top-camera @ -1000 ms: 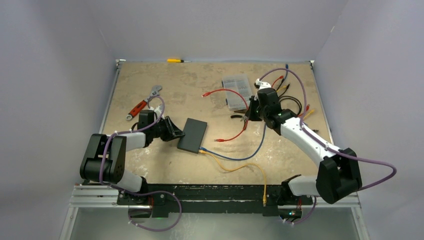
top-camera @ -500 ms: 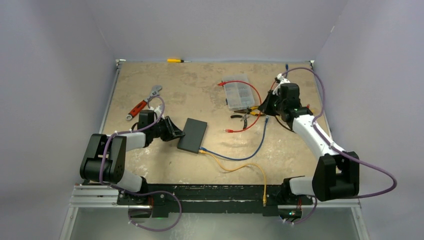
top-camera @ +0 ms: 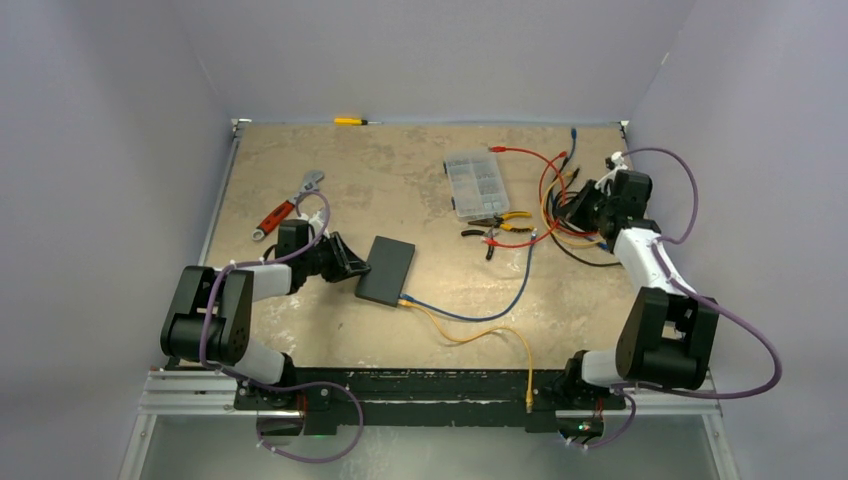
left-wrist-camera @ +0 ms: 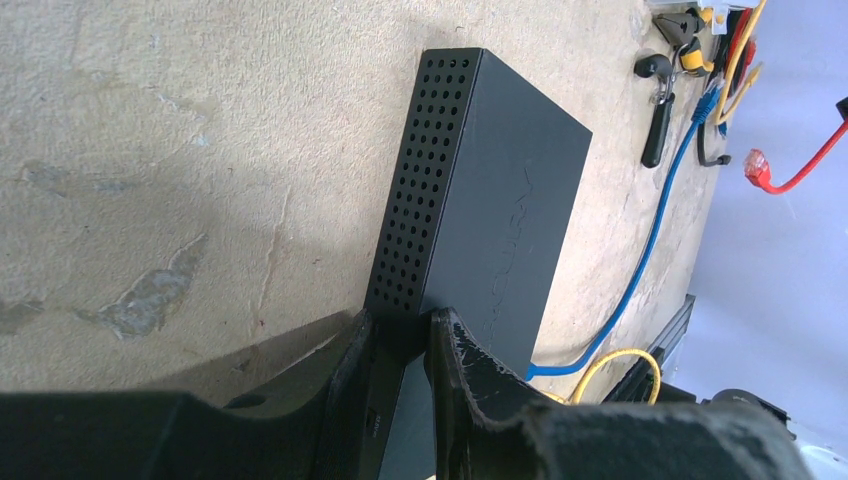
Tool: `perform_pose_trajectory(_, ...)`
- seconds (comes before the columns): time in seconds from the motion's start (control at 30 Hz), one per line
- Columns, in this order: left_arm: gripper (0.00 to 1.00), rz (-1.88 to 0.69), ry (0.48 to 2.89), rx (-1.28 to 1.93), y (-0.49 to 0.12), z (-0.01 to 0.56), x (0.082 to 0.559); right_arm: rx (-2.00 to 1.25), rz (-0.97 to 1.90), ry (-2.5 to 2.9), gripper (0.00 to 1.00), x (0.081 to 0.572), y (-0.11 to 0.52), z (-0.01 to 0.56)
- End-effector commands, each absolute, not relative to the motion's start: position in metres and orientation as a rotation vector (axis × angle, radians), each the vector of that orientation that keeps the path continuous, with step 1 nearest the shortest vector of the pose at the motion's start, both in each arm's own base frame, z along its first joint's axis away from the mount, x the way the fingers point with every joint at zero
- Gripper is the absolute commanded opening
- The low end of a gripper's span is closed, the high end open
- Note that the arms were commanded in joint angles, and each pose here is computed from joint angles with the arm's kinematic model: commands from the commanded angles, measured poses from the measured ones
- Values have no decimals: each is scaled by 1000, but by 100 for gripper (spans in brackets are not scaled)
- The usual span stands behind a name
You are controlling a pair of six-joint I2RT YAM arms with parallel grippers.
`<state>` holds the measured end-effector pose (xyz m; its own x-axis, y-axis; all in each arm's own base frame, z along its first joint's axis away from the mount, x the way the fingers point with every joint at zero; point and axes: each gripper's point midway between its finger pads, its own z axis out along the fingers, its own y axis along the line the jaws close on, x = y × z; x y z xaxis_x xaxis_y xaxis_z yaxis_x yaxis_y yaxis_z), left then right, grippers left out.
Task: Pull the plug from the switch port
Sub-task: Place the connector at the corner of the board.
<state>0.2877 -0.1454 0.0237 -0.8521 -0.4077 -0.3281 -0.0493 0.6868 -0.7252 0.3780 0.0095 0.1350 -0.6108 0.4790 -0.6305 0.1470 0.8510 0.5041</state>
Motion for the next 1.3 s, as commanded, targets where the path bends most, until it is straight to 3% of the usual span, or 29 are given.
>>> perform_pose_trajectory(0.0,10,-804,2643,-460,-122,-31,249,471,556,2117,0,392,-6,154)
perform_pose_trajectory(0.63,10,-811,2649,-459,-123,-33,249,714,622,1932,0,417,-72,170)
perform_pose_trajectory(1.27,10,-807,2652,-468,-122,-35,248,863,653,1947,0,433,-94,119)
